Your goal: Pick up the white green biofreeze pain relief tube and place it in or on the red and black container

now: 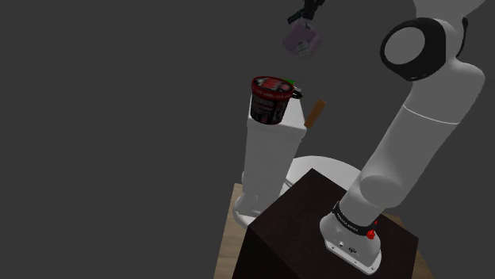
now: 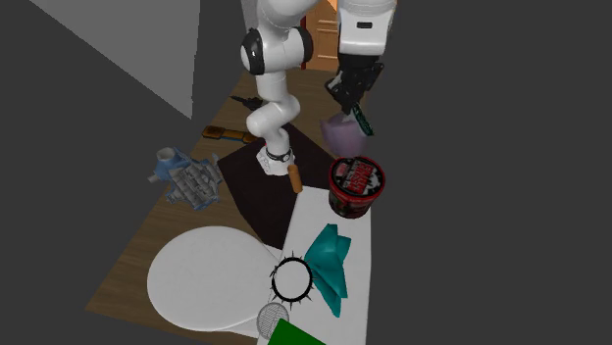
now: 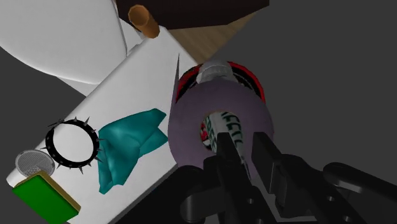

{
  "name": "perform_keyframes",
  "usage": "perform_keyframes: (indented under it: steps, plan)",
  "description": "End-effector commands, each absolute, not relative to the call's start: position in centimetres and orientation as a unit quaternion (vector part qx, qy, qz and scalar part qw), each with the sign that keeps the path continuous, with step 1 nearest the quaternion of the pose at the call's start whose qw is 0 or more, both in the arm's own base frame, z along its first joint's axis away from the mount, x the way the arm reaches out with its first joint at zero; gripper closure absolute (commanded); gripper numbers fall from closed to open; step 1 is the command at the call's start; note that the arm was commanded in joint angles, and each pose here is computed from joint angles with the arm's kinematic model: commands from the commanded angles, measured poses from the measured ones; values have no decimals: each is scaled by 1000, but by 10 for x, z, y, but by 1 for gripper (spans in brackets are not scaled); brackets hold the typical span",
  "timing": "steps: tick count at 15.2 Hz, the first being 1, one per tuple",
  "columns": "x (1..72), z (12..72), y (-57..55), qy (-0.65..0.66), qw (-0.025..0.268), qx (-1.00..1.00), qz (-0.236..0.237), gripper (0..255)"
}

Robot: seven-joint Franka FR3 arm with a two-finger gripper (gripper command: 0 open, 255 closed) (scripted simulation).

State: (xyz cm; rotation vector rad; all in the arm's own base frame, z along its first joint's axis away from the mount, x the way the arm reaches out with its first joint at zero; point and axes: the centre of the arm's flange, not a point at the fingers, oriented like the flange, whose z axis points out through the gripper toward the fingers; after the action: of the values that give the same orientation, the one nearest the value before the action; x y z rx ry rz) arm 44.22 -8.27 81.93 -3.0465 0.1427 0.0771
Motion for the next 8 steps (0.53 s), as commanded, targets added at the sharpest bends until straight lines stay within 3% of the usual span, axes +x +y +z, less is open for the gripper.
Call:
perform_keyframes:
  steps: [1,8]
  plan:
    - [447,827,-55,47,46,-998,25,255]
    - [447,790,-55,47,46,-998,25,255]
